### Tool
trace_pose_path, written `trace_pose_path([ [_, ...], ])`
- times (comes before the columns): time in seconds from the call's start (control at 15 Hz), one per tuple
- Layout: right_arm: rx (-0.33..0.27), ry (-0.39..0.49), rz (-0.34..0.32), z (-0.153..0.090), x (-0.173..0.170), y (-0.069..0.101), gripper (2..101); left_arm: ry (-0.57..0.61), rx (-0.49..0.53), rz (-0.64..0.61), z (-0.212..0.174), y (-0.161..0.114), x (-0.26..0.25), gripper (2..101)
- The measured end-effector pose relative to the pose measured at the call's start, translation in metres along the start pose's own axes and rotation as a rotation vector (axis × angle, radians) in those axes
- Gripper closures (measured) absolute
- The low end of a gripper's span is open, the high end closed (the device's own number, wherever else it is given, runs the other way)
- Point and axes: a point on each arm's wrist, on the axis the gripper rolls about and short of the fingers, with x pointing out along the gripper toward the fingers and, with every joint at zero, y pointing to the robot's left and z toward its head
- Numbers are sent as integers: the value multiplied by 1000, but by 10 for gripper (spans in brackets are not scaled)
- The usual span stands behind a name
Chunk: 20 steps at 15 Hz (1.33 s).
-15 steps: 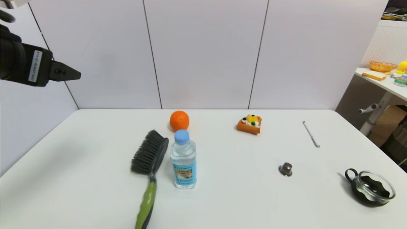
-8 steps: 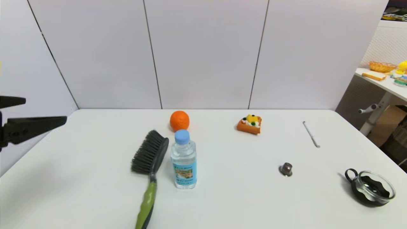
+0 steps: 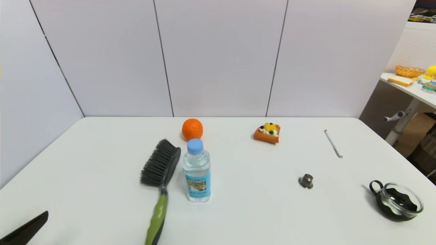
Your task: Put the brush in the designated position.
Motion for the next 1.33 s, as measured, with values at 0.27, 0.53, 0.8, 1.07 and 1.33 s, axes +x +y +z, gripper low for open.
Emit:
trace_pose_path([
  [0.27, 0, 0, 0, 0, 0, 0, 50, -76, -54, 78, -68, -16, -20, 60],
  [0.53, 0, 0, 0, 0, 0, 0, 50, -151, -71, 145, -113, -26, -22, 60],
  [0.8, 0, 0, 0, 0, 0, 0, 50, -217, -81, 168, -120, -27, -22, 58],
  [1.07, 0, 0, 0, 0, 0, 0, 50, -224, -87, 169, -121, -27, -22, 54],
  [1.33, 0, 0, 0, 0, 0, 0, 50, -224, -87, 169, -122, -28, -22, 54],
])
